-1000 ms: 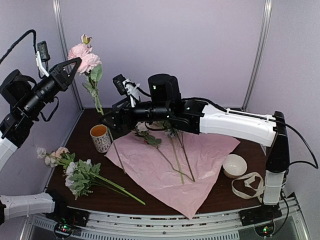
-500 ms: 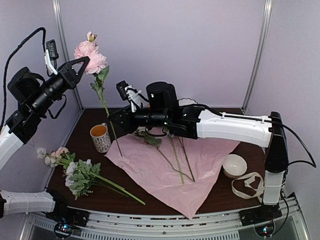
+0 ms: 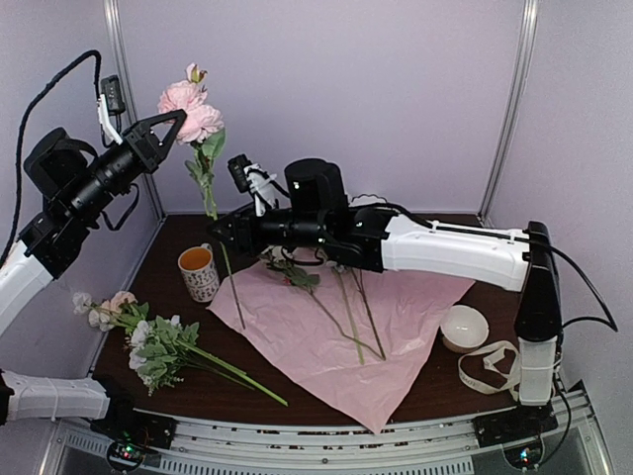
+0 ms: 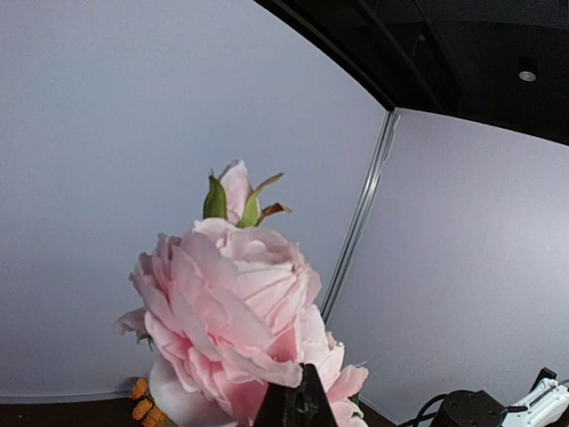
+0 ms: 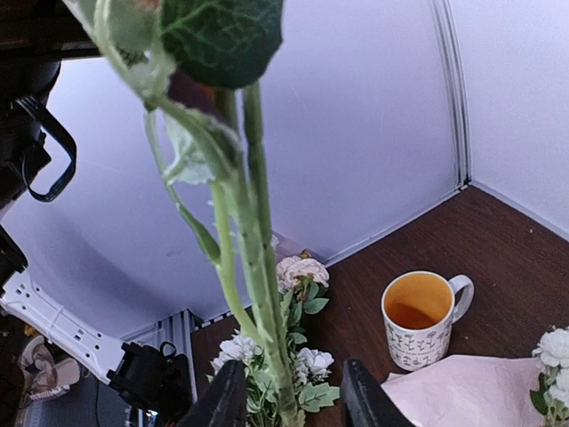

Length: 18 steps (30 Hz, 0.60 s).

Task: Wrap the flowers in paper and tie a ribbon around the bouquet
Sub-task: Pass from the left arm to the right

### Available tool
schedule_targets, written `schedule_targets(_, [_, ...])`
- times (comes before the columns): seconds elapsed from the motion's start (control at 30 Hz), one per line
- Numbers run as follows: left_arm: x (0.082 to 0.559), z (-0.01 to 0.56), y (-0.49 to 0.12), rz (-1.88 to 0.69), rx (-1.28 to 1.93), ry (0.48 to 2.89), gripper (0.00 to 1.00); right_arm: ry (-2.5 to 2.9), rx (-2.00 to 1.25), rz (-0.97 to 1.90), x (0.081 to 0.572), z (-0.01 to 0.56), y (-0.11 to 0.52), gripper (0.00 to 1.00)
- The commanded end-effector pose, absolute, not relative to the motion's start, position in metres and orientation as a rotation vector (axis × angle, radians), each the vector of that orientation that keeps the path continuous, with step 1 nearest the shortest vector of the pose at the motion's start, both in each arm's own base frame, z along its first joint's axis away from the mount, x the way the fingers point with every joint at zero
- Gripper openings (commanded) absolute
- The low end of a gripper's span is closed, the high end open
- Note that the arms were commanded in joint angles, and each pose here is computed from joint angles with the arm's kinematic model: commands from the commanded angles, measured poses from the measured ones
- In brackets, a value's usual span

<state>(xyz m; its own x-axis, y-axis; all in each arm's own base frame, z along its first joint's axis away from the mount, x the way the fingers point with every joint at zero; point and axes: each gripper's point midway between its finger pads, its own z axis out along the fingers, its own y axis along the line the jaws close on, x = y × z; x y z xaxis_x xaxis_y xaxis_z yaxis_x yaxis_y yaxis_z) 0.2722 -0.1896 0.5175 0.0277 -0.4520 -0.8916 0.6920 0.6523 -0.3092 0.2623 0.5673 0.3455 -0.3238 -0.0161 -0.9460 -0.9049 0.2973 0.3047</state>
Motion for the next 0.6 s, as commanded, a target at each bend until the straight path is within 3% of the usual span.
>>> schedule_targets(0.0, [0.259, 0.546, -0.193, -0.959, 0.258, 1.162, 0.0, 1.609, -0.857, 1.179, 0.264, 0.35, 0.572, 0.25])
schedule_targets(0.1, [0.259, 0.547, -0.194, -0.959, 0.264, 1.165, 0.0, 1.628, -0.837, 1.143, 0.271, 0.347, 0.568, 0.0])
schedule_targets(0.27, [0.269, 0.539, -0.187, -0.887, 0.223, 1.211, 0.0, 1.662, -0.785, 1.089, 0.283, 0.347, 0.55, 0.0])
schedule_targets(0.3, [0.273, 0.537, -0.183, -0.851, 0.204, 1.233, 0.16, 1.685, -0.765, 1.066, 0.288, 0.346, 0.542, 0.0])
schedule_targets(0.33, [0.279, 0.531, -0.178, -0.8, 0.184, 1.271, 0.48, 1.722, -0.742, 1.039, 0.295, 0.341, 0.532, 0.0])
schedule_targets(0.37, [0.291, 0.514, -0.173, -0.729, 0.155, 1.354, 0.66, 1.751, -0.71, 1.021, 0.302, 0.341, 0.519, 0.0])
schedule_targets(0.4, [0.301, 0.502, -0.166, -0.653, 0.119, 1.423, 0.77, 1.794, -0.679, 0.995, 0.31, 0.336, 0.506, 0.0])
schedule_targets(0.57, [0.349, 0.408, -0.127, -0.272, -0.058, 1.802, 0.9, 2.106, -0.533, 0.722, 0.357, 0.27, 0.435, 0.0])
